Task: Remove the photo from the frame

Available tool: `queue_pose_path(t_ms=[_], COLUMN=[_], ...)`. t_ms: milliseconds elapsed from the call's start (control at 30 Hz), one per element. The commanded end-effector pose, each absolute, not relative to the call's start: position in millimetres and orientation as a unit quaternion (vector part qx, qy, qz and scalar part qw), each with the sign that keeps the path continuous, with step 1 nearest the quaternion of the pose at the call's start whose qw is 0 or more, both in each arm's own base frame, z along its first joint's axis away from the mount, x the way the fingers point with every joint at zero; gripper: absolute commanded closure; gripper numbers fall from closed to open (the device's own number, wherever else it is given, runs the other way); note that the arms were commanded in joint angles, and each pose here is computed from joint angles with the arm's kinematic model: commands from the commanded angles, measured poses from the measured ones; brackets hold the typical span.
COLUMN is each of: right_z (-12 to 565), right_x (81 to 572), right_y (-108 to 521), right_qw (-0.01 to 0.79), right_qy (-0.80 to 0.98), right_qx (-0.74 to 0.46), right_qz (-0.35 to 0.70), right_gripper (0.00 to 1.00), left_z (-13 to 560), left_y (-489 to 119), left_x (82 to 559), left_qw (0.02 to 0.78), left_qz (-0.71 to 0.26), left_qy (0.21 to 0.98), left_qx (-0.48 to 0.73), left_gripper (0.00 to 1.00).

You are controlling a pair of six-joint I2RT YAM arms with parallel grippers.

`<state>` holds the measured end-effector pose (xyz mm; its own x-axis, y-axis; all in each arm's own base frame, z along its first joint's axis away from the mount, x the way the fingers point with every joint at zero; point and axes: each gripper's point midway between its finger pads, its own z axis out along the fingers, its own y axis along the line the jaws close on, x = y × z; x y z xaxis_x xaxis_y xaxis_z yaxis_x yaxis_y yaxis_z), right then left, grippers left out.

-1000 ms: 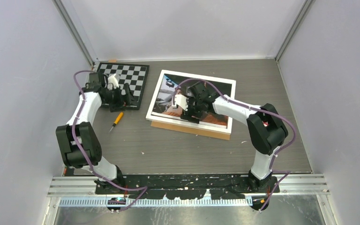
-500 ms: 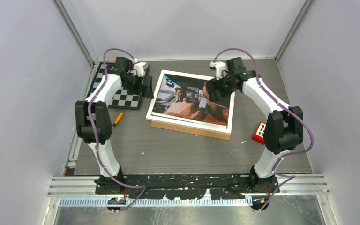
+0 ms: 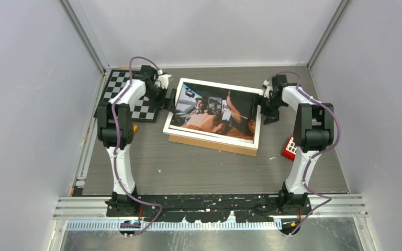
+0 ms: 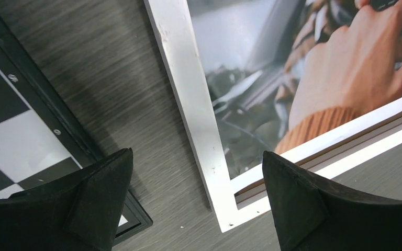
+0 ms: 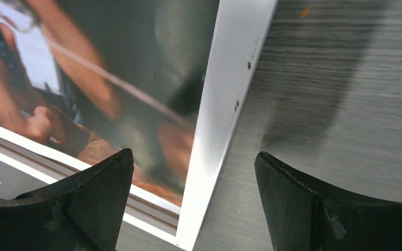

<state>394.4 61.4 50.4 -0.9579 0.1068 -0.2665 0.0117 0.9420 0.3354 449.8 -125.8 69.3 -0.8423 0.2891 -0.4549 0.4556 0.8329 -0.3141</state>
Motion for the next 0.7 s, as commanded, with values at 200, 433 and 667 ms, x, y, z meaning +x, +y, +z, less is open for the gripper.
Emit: queue_pose_path(t_ms=[200,433,667], right_z=[27.0,14.6,20.6], right_x=[427.4,455.4,458.7], right_y=[95.9,110.3,115.7], right_qw=[0.097,0.089,0.092], right_qy=[0.961,0.949,0.948], right_qx=[0.058,0.050,0.036], right_qz=[0.253,0.298,0.304], right_gripper=[0.20,0.28,0.28], left_z=[41.5,37.8,49.2], left_y=[-144.2,-152.5,-152.1], left_x=[393.5,365.2,361.0], left_qw=[0.141,0.124,0.129], left_qz=[-0.232,-0.247,-0.243], left_qy=[0.942,0.939,0.938], left_qx=[0.198,0.204,0.208], left_gripper=[0.07,0.10,0.10])
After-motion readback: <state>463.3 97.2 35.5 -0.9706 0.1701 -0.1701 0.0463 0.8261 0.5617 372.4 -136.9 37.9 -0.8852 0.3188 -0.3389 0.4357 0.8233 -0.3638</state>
